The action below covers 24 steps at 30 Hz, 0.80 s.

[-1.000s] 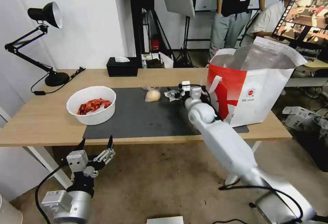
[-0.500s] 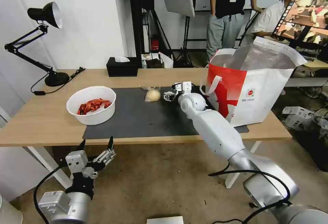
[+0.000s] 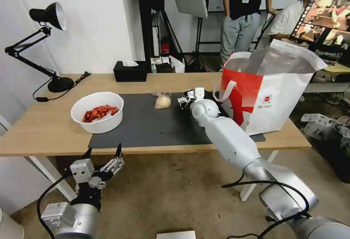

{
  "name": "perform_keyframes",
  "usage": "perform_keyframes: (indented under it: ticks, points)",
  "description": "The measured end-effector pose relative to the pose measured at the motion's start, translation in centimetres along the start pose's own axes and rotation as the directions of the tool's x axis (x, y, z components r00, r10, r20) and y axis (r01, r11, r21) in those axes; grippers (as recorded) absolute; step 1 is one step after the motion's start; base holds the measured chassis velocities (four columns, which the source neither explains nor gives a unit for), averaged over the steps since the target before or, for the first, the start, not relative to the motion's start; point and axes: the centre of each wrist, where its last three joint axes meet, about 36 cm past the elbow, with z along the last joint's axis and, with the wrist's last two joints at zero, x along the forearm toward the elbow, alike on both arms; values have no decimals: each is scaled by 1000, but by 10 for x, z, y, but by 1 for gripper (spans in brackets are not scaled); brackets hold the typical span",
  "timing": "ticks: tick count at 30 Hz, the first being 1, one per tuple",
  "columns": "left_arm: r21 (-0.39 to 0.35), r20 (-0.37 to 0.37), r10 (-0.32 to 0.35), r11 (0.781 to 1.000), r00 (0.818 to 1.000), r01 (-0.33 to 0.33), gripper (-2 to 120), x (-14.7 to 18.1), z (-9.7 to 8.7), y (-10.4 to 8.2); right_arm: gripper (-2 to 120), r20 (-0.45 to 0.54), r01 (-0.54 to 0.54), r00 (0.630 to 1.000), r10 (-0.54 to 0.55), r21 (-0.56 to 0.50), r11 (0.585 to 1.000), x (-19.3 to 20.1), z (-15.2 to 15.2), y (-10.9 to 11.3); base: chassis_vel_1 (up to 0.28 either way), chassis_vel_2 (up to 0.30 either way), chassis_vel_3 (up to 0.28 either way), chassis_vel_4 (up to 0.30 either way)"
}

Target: Pick up the trash from the table and place it into the takeout bag.

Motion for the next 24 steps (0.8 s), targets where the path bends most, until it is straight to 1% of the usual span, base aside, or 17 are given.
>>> perform_keyframes:
  ticks: [1, 3, 4, 5, 7, 9, 10, 11, 12, 13, 16, 17, 18, 20, 21, 22, 24]
  points:
    - [0, 0, 0, 1000, 1000, 0, 100, 0, 0, 0, 16, 0, 0, 1000, 0, 0, 1000, 0, 0, 0, 0, 0, 0, 0]
    - [1, 3, 0, 1000, 1000, 0, 100, 0, -1, 0, 4, 13, 5, 1000, -5, -12, 1000, 4, -4, 4, 0, 0, 0, 0]
    - [2, 3, 0, 1000, 1000, 0, 100, 0, -1, 0, 1, 22, 5, 1000, -5, -14, 1000, 6, -6, 6, 0, 0, 0, 0]
    - [2, 3, 0, 1000, 1000, 0, 100, 0, -1, 0, 1, 22, 5, 1000, -5, -14, 1000, 6, -6, 6, 0, 0, 0, 0]
    - [9, 4, 3, 1000, 1000, -3, 100, -1, -1, 0, 0, 86, 10, 996, -9, -15, 1000, 21, -26, 14, 0, 0, 0, 0]
    - [10, 3, 3, 1000, 1000, -3, 100, -1, -1, 0, 0, 96, 11, 995, -10, -15, 1000, 24, -29, 15, 0, 0, 0, 0]
    - [11, 2, 4, 1000, 1000, -4, 100, -1, -1, -1, 0, 122, 19, 992, -18, -12, 1000, 33, -38, 18, 0, 0, 0, 0]
    - [14, 0, 6, 1000, 1000, -6, 100, -1, -1, -1, 0, 185, 41, 982, -40, 2, 999, 55, -61, 25, 0, 0, 0, 0]
    - [15, -1, 8, 1000, 1000, -8, 100, -1, -1, -2, 0, 215, 51, 975, -52, 10, 999, 66, -73, 28, 0, 0, 0, 0]
    - [15, -1, 8, 1000, 1000, -8, 100, -1, -1, -2, 0, 215, 51, 975, -52, 10, 999, 66, -73, 28, 0, 0, 0, 0]
    - [21, -5, 17, 1000, 1000, -16, 100, -3, 2, -4, 0, 346, 79, 934, -89, 43, 996, 128, -130, 34, 0, 0, 0, 0]
    - [21, -5, 17, 1000, 1000, -16, 100, -3, 2, -4, 0, 346, 79, 934, -89, 43, 996, 128, -130, 34, 0, 0, 0, 0]
    - [23, -4, 20, 1000, 1000, -20, 100, -3, 2, -5, 0, 376, 79, 922, -91, 49, 996, 148, -146, 31, 0, 0, 0, 0]
    - [23, -2, 25, 999, 1000, -25, 100, -4, 2, -5, 0, 421, 60, 904, -74, 47, 997, 185, -175, 15, 0, 0, 0, 0]
    - [23, -2, 25, 999, 1000, -25, 100, -4, 2, -5, 0, 421, 60, 904, -74, 47, 997, 185, -175, 15, 0, 0, 0, 0]
    - [22, -1, 26, 999, 1000, -26, 100, -4, 2, -5, 0, 435, 45, 898, -57, 38, 998, 202, -186, 4, 0, 0, 0, 0]
    - [21, 2, 30, 999, 1000, -30, 100, -5, 1, -5, 0, 446, 5, 895, -10, 12, 1000, 230, -197, -28, 0, 0, 0, 0]
